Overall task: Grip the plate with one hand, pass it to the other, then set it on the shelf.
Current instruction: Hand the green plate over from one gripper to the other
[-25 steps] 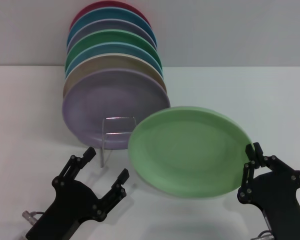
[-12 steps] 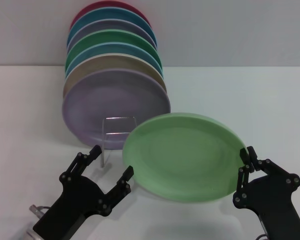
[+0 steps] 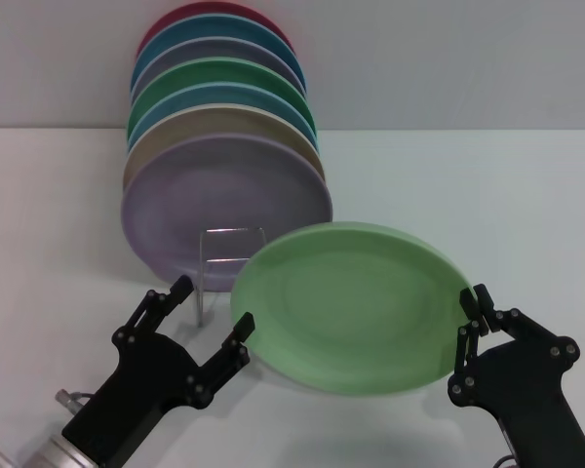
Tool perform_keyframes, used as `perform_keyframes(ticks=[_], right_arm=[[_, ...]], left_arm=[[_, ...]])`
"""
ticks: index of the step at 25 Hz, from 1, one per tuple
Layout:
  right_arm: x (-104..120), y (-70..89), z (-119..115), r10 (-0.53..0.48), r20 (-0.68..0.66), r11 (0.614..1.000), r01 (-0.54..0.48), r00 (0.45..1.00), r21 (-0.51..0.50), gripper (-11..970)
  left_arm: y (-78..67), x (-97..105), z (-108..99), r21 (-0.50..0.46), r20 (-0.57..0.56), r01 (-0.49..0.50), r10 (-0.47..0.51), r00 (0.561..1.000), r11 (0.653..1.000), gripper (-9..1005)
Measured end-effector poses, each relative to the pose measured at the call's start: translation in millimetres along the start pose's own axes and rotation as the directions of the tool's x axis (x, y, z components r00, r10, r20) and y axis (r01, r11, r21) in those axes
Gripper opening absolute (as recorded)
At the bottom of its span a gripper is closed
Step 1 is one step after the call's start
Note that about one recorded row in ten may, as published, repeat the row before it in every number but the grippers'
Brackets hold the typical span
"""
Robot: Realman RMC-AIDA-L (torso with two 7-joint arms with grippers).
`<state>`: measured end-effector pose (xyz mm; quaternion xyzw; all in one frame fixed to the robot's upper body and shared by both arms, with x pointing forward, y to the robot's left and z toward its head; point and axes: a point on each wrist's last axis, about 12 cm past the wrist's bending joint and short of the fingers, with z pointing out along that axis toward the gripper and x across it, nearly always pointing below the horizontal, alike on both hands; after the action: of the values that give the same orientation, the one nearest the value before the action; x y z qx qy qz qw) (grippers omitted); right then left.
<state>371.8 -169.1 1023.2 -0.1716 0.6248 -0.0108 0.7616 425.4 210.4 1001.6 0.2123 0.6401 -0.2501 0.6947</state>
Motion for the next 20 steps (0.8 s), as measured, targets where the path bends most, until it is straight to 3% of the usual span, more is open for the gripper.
perform_keyframes(ticks=[20], right_arm=[[-0.1,1.1,2.1,-0.006,0.011,1.000,0.007,1.000,-0.020,19]], left_arm=[[3.3,-0.2,7.7,0.013,-0.011,0.023,-0.023,1.000,1.000,825]])
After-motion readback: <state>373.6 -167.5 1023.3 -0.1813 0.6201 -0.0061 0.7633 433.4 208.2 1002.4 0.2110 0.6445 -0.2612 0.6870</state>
